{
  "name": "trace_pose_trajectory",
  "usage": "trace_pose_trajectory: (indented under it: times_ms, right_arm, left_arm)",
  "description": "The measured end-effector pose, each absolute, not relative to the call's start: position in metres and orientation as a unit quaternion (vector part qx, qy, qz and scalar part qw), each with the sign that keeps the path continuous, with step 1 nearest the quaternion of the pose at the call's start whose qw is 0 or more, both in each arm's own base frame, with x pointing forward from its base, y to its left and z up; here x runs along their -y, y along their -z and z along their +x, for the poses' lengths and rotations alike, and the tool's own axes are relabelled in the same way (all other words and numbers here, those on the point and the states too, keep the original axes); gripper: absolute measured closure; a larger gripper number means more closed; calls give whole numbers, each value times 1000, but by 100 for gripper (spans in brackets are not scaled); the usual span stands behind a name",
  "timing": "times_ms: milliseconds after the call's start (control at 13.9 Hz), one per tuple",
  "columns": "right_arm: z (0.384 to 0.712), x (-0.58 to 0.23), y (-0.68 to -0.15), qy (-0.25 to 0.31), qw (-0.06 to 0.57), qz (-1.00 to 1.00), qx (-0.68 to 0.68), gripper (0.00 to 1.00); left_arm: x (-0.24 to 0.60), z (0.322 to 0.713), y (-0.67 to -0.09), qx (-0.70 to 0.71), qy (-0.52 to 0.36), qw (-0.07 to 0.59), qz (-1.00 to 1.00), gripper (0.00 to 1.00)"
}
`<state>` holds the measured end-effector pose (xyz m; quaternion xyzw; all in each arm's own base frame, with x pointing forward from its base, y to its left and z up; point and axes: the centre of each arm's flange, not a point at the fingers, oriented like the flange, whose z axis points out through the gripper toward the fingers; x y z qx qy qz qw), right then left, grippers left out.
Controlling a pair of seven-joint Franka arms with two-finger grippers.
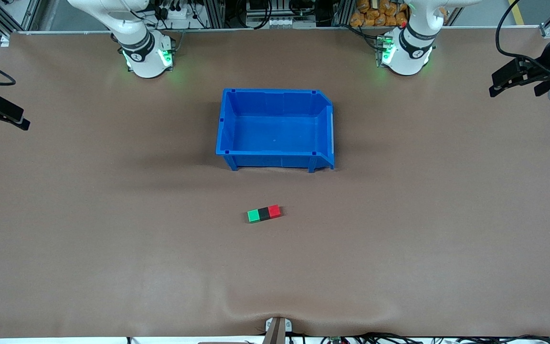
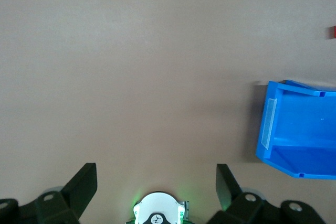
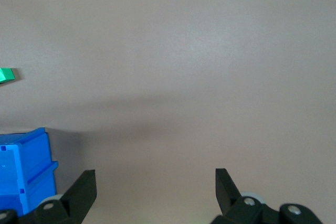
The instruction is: Attach green and red cubes to black cube
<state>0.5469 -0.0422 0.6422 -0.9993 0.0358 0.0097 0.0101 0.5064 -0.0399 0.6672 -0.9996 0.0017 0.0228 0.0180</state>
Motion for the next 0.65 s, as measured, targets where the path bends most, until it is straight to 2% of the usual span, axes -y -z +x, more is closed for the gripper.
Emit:
trace_pose_trajectory:
  times_ms: [647]
  right_arm:
    - [547,41,-641,-11,10,-999,-35,0]
  left_arm:
    - [46,505,-673,-9,-18,39,-999,0]
